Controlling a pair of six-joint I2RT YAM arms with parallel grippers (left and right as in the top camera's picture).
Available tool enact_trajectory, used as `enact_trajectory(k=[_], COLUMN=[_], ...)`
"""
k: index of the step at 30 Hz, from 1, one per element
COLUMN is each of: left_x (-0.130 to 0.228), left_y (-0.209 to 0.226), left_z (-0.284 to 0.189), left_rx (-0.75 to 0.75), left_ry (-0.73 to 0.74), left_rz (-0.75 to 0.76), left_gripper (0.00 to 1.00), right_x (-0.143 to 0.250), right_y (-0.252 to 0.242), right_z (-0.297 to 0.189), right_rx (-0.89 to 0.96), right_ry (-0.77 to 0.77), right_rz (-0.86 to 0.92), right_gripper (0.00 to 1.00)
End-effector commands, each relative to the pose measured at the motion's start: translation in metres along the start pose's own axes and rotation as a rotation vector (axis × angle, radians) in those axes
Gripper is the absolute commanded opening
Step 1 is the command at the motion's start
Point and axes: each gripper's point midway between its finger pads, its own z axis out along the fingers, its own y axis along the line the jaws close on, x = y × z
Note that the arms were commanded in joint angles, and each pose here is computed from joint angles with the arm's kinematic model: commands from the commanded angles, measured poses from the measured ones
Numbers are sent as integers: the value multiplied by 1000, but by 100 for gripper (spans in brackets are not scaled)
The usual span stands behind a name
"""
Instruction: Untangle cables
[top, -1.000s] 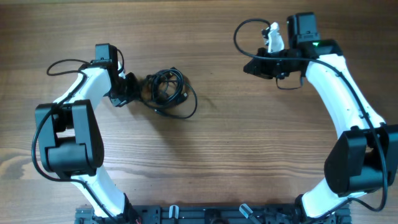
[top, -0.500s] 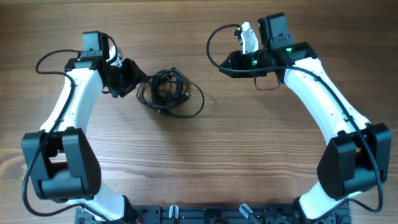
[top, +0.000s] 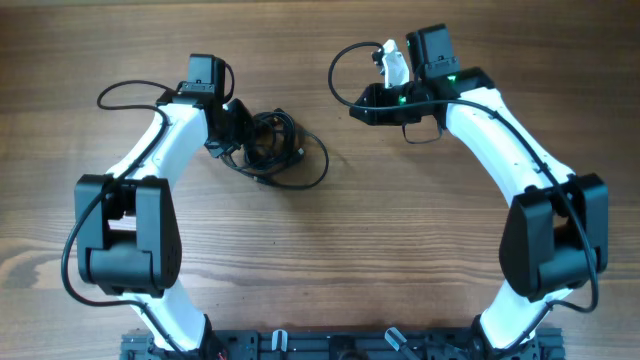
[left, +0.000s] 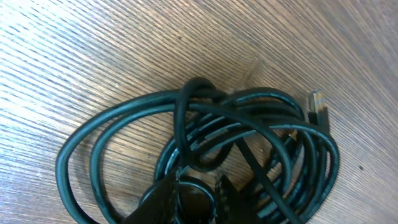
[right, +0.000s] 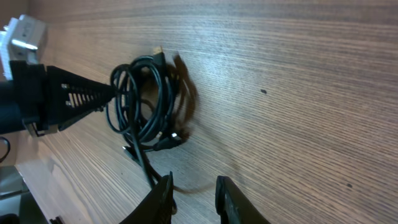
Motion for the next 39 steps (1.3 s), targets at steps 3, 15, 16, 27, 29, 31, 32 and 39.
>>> enact_trajectory(k=[3, 15, 16, 27, 29, 31, 32, 39], left_x=[-7, -5, -4, 7, 8, 8, 8, 20], left_y=[13, 4, 5, 1, -9, -25, -33, -75], left_z=[15, 18, 19, 26, 18, 2, -10, -70], left_rx=[-69, -31, -38, -41, 10, 104, 155, 406], left_ry=[-36, -21, -23, -6, 8, 25, 32, 66], left_rz=[-57, -16, -14, 11, 34, 81, 86, 128], left_gripper=[20, 11, 21, 4, 4, 4, 4, 4], right_x=[-1, -5, -5, -5, -5, -4, -3, 9], right_y=[-7, -7, -7, -7, -5, 1, 5, 39], right_z=[9, 11, 11, 11, 11, 11, 10, 9], right_rx=[11, 7, 8, 8, -5, -37, -65, -240], right_ry=[8, -8, -8, -8, -5, 2, 8, 67], right_rz=[12, 1, 1, 2, 2, 1, 0, 0], right_gripper=[25, 32, 32, 40, 48, 57, 61, 71])
